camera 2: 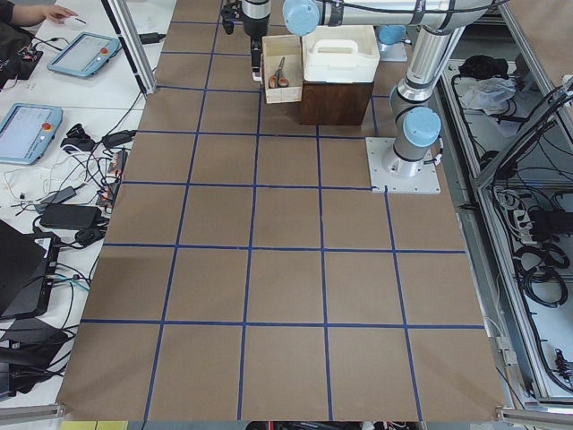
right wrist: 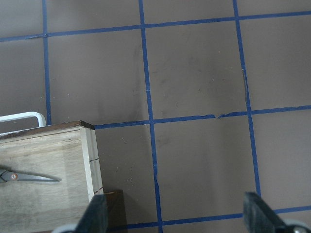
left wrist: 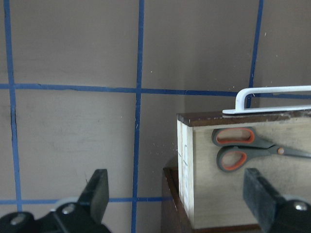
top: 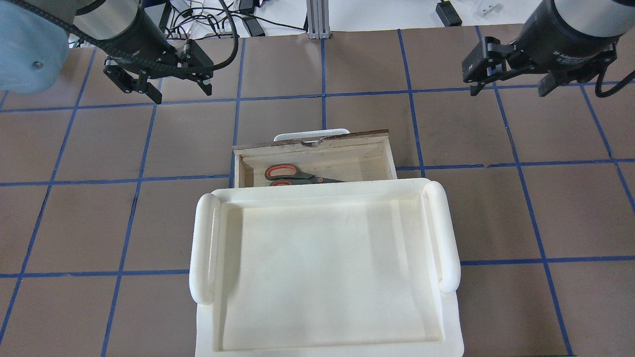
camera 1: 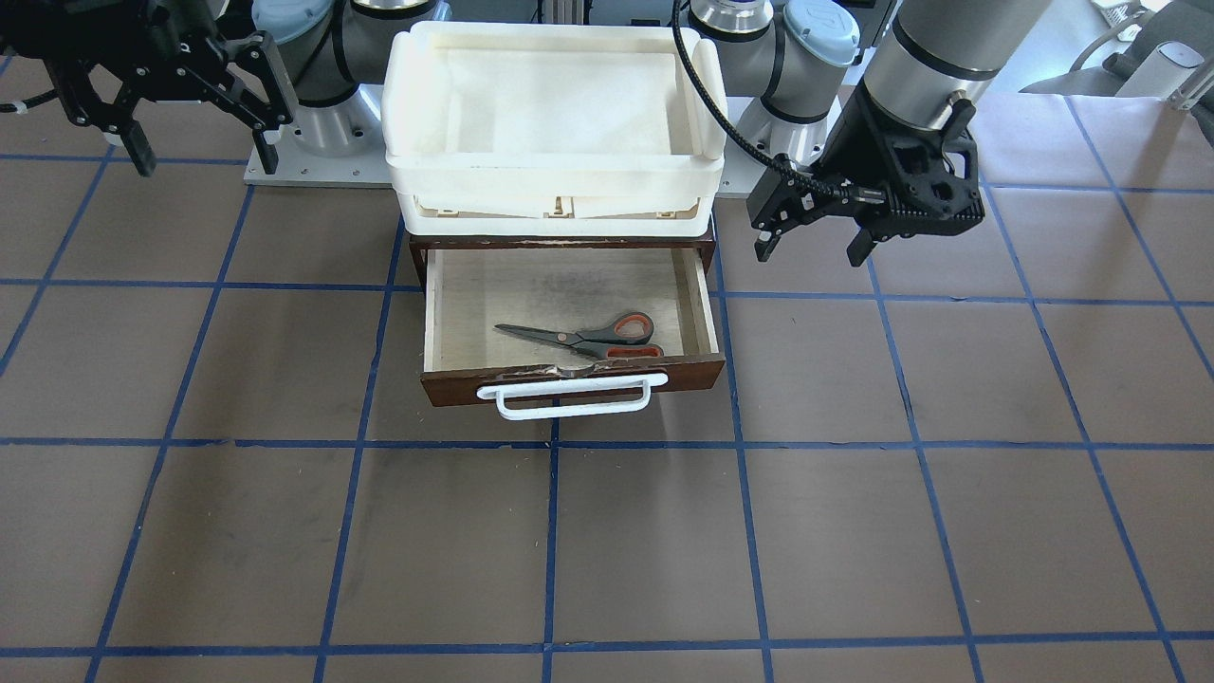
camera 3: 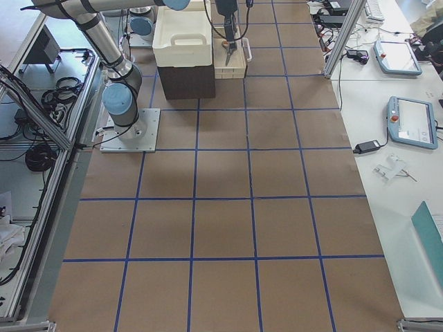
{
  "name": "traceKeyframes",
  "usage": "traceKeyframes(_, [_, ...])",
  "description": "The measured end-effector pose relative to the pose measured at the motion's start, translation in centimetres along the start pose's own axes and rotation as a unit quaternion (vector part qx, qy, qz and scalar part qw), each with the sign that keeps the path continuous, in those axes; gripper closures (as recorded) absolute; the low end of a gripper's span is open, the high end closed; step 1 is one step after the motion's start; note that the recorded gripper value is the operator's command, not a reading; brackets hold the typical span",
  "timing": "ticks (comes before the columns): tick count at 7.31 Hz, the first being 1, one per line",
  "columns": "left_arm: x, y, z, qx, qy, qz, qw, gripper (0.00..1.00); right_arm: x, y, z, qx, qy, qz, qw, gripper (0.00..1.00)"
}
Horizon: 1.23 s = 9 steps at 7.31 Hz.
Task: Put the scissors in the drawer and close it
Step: 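Move the left gripper over the drawer front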
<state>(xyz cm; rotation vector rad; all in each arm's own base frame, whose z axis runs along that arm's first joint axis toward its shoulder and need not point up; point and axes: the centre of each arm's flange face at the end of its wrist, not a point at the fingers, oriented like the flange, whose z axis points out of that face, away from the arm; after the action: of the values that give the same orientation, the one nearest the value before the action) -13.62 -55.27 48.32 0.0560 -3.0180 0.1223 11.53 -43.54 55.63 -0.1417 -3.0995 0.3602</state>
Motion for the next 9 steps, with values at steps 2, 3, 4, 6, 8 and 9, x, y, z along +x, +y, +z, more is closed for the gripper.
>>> traceKeyframes(2, [2.9, -4.0, 3.8, 0.018, 0.001, 0.034, 0.9992, 0.00, -0.1, -0.7, 1.1, -0.008, 0.004, 0.005, 1.0000, 0.00])
traceKeyframes(3, [3.8, -5.6, 6.4, 0.025, 0.004, 0.048, 0.9986, 0.00, -0.2, -1.7, 2.4, -0.012, 0.004, 0.004, 0.9999, 0.00])
traceKeyframes(4, [4.9, -6.8, 9.3, 0.026, 0.005, 0.056, 0.9981, 0.00, -0.3, -3.3, 3.5, 0.002, 0.003, 0.004, 1.0000, 0.00])
traceKeyframes(6, [8.8, -7.8, 15.5, 0.011, 0.004, 0.051, 0.9987, 0.00, -0.4, -5.3, 4.5, 0.036, 0.003, 0.005, 0.9993, 0.00])
traceKeyframes(8, [11.7, -8.0, 20.1, -0.008, -0.021, 0.027, 0.9994, 0.00, -0.4, -4.8, 5.1, 0.009, 0.004, 0.007, 0.9999, 0.00])
traceKeyframes(9, [13.0, -7.4, 21.5, -0.019, -0.038, 0.017, 0.9989, 0.00, -0.4, -4.5, 5.5, -0.004, 0.004, 0.008, 1.0000, 0.00])
